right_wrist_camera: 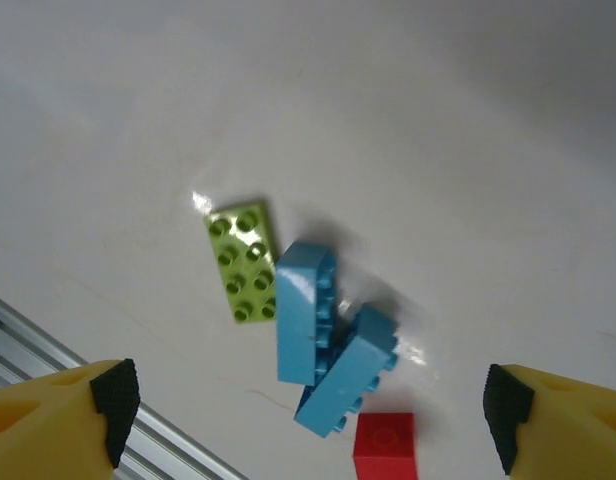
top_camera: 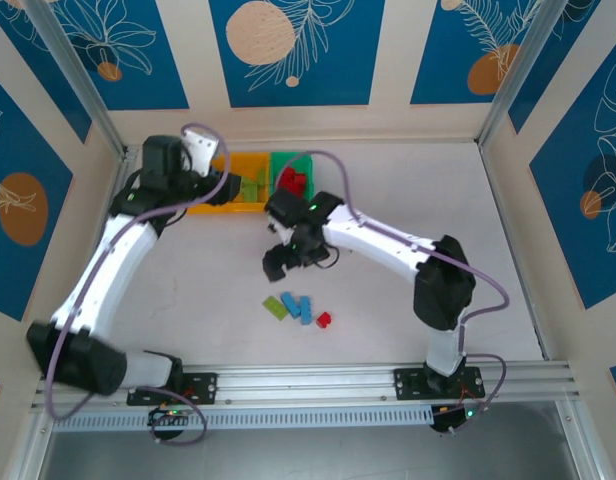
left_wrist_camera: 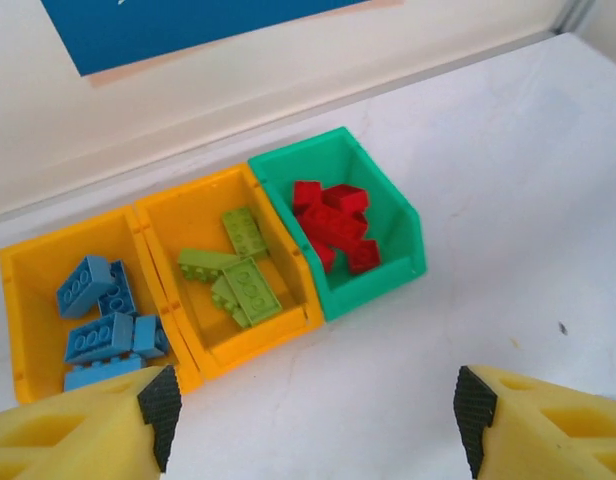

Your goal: Sort the legos into containers by color

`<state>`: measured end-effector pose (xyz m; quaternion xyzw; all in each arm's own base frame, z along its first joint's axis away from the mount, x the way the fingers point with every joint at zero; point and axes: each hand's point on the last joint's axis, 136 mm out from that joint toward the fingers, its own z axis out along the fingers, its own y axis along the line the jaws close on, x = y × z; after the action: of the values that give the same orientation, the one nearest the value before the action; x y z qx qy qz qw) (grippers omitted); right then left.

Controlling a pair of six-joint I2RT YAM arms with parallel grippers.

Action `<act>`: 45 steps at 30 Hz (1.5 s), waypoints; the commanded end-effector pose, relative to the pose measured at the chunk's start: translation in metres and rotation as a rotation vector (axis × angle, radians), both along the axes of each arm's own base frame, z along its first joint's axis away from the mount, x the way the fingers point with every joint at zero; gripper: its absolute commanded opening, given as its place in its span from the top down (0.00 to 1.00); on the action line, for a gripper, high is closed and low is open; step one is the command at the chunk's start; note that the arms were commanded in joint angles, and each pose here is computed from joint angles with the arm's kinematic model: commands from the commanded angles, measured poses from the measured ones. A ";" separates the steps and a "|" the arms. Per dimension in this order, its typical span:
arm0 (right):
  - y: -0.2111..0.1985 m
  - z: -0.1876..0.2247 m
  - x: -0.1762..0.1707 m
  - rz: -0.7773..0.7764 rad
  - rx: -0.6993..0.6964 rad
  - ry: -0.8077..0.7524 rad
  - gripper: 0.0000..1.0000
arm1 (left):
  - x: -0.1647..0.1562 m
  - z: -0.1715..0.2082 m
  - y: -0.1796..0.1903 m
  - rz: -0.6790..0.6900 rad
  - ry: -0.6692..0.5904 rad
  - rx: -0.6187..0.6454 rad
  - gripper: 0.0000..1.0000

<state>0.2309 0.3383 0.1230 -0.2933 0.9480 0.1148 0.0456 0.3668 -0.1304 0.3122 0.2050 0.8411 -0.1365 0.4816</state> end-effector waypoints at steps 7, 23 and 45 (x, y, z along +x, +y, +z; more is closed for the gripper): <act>0.009 -0.068 -0.030 0.213 -0.154 0.096 0.33 | -0.080 -0.046 0.015 -0.095 0.045 0.108 0.20; 0.012 -0.073 -0.003 0.078 -0.058 0.150 0.78 | -0.075 -0.045 0.021 -0.031 0.056 0.079 0.19; 0.030 0.211 0.203 -0.640 0.954 0.222 0.77 | 0.036 0.052 -0.072 0.036 0.585 -1.241 0.19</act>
<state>0.4429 0.3490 0.3334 0.0568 0.8468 0.4980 0.1780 0.3963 -0.1925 0.3089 -0.1731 0.7712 -0.5473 0.2754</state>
